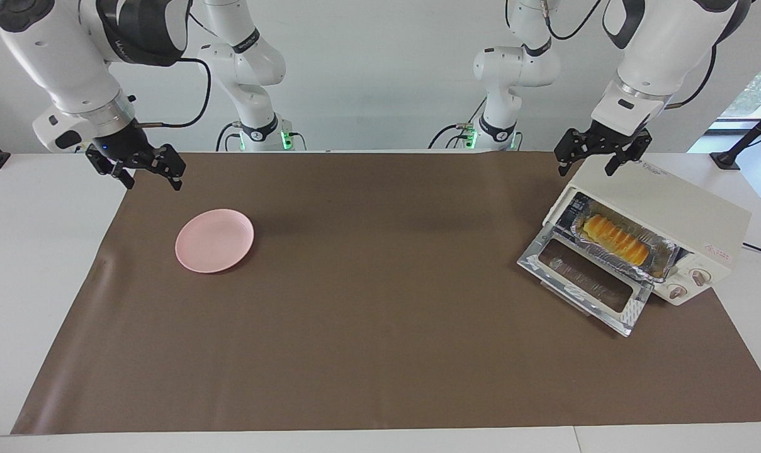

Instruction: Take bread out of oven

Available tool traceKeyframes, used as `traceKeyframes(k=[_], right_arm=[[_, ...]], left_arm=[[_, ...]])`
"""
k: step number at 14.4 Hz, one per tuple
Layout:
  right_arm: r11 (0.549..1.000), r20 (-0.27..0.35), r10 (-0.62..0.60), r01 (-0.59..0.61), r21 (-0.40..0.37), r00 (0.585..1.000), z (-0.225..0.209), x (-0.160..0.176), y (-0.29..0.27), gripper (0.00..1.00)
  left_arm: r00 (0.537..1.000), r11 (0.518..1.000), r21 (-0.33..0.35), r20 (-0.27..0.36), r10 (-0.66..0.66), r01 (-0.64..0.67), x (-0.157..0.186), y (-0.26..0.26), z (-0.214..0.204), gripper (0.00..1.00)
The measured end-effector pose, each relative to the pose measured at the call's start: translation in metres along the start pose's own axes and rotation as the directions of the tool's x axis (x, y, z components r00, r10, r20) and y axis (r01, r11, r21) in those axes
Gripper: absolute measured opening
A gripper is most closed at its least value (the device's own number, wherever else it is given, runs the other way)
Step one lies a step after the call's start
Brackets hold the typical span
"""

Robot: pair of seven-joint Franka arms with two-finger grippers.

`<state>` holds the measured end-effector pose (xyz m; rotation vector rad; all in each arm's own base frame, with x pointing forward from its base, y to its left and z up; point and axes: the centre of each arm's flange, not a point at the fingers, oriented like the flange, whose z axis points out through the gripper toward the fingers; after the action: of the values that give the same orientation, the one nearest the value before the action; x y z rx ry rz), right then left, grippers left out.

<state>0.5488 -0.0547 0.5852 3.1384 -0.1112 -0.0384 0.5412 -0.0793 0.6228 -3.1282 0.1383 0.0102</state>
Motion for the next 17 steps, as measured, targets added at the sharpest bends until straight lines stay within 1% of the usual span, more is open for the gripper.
traceKeyframes(k=[2, 4, 8, 11, 12, 14, 17], right_arm=[[1.000, 0.000, 0.000, 0.000, 0.000, 1.000, 0.000, 0.000, 0.000, 1.00], [1.000, 0.000, 0.000, 0.000, 0.000, 1.000, 0.000, 0.000, 0.000, 1.00], [1.000, 0.000, 0.000, 0.000, 0.000, 1.000, 0.000, 0.000, 0.000, 1.00], [1.000, 0.000, 0.000, 0.000, 0.000, 1.000, 0.000, 0.000, 0.000, 1.00], [1.000, 0.000, 0.000, 0.000, 0.000, 1.000, 0.000, 0.000, 0.000, 1.00], [1.000, 0.000, 0.000, 0.000, 0.000, 1.000, 0.000, 0.000, 0.000, 1.00], [1.000, 0.000, 0.000, 0.000, 0.000, 1.000, 0.000, 0.000, 0.000, 1.00]], left_arm=[[1.000, 1.000, 0.004, -0.005, -0.001, 0.001, 0.004, 0.000, 0.003, 1.00], [1.000, 1.000, 0.013, 0.001, -0.001, 0.001, 0.017, -0.001, 0.017, 1.00], [1.000, 0.999, 0.050, 0.023, -0.006, 0.005, 0.061, -0.005, 0.048, 1.00], [0.998, 0.996, 0.078, 0.047, -0.039, 0.036, 0.093, -0.018, 0.079, 1.00], [0.996, 0.993, 0.096, 0.043, -0.077, 0.073, 0.102, -0.023, 0.089, 1.00], [0.978, 0.971, 0.114, -0.007, -0.210, 0.209, 0.114, -0.029, 0.098, 1.00], [0.945, 0.936, 0.133, -0.022, -0.326, 0.326, 0.117, -0.042, 0.104, 1.00]])
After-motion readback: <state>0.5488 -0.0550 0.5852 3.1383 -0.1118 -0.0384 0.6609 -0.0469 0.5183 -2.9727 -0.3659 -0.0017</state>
